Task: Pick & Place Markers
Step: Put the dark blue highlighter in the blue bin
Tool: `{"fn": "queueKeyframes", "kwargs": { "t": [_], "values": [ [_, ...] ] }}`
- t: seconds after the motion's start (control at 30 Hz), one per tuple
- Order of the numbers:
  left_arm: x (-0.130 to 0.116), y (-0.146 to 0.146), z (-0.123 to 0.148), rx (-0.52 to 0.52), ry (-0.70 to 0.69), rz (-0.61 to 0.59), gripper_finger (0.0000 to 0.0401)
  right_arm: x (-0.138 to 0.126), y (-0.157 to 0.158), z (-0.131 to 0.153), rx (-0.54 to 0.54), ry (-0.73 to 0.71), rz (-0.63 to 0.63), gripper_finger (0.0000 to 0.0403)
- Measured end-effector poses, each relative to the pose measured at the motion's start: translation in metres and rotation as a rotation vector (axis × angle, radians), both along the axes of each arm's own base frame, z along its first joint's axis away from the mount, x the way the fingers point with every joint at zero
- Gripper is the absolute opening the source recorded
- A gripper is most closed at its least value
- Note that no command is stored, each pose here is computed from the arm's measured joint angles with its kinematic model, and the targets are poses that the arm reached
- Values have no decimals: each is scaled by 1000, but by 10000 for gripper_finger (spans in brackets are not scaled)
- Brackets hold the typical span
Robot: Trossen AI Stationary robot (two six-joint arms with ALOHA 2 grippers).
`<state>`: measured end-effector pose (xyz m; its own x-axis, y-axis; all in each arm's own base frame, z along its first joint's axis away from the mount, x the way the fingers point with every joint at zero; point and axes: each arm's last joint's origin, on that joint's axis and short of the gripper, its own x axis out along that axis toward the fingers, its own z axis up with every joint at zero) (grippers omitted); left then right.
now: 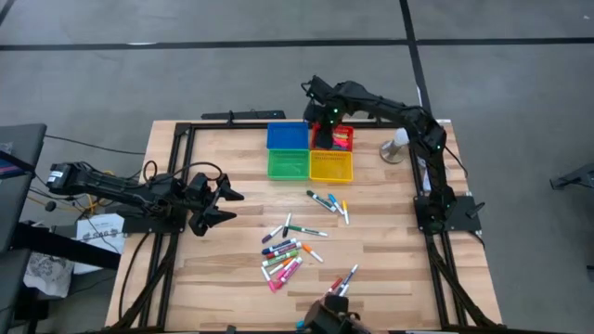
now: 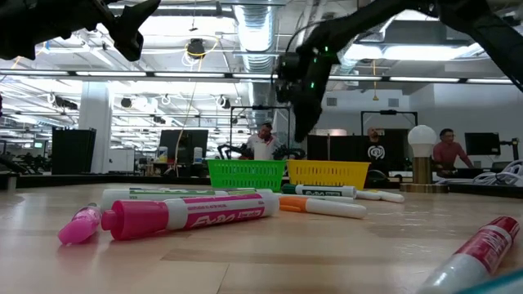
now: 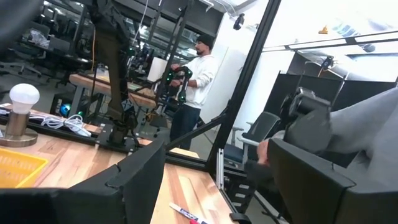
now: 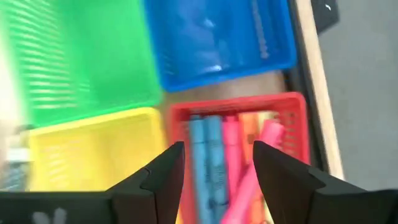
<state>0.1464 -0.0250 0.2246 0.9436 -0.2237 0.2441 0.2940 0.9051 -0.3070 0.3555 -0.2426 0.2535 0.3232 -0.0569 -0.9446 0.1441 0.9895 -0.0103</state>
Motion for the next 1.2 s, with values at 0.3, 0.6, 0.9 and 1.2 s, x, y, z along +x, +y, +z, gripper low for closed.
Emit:
{"fn": "queueKeyframes", "kwargs": {
  "t": [0.3, 0.6, 0.9, 1.2],
  "values": [
    [-1, -4, 0, -10, 4, -31, 282, -15, 50, 71, 165, -205, 65, 167],
    [-3, -12, 0, -14, 5, -89, 282, -48, 123, 130, 137, -257, 87, 164],
    [-3, -14, 0, -14, 4, -99, 282, -94, 184, 130, 74, -337, -3, 162],
    [-3, -14, 0, -14, 4, -99, 282, -154, 226, 94, 141, -550, -170, 162]
  ]
}}
